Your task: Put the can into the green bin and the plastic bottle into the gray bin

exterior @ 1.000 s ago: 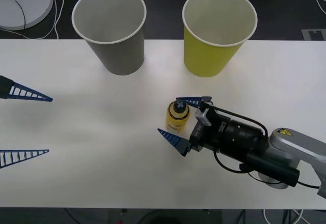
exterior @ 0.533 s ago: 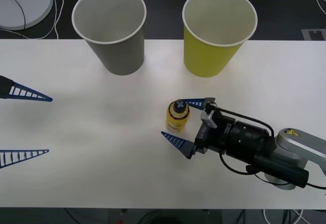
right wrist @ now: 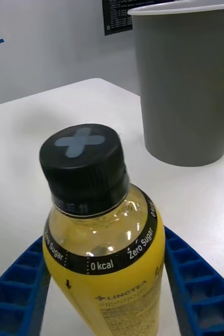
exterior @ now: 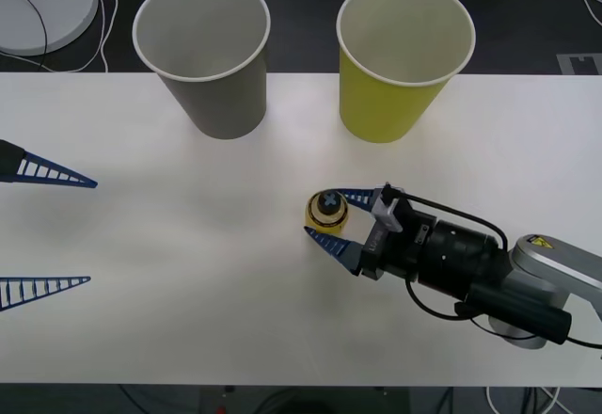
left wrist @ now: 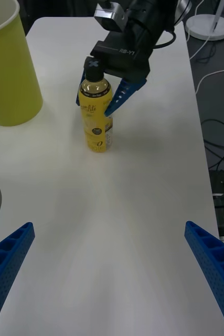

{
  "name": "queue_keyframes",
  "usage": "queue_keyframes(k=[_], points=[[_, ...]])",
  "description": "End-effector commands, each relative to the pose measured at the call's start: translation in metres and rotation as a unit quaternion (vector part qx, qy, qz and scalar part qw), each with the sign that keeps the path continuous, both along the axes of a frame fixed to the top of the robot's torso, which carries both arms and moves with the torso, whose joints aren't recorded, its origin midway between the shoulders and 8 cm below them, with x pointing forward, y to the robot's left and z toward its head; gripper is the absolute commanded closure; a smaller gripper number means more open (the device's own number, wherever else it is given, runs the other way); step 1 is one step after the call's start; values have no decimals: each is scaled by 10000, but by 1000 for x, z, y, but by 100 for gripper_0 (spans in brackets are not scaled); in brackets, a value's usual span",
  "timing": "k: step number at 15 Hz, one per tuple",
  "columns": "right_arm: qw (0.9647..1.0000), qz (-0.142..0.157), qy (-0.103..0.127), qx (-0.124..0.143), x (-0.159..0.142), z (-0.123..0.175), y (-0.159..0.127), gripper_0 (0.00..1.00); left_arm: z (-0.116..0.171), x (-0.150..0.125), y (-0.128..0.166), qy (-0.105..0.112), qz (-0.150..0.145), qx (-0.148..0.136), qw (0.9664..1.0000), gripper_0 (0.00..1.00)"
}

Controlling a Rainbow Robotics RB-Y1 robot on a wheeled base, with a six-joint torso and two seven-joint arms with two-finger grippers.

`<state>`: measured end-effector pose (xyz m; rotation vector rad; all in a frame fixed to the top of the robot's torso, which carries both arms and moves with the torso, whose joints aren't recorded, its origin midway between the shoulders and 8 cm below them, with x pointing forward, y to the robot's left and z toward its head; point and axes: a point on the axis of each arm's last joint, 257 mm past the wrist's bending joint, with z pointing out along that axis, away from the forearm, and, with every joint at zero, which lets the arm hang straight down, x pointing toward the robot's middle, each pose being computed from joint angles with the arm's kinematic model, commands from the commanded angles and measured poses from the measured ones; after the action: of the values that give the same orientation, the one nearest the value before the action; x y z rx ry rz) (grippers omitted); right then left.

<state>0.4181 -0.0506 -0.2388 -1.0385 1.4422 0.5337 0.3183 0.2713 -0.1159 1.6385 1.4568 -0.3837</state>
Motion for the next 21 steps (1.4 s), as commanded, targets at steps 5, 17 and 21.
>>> queue_keyframes(k=[5,17,21], points=[[10000,40,-25,42,-1,4,2,100,0,0,0,0,0,0,10000,0],[9992,-84,-112,381,-7,46,0,100,0,0,0,0,0,0,10000,0],[9975,-576,22,411,-15,72,-8,100,0,0,0,0,0,0,10000,0]])
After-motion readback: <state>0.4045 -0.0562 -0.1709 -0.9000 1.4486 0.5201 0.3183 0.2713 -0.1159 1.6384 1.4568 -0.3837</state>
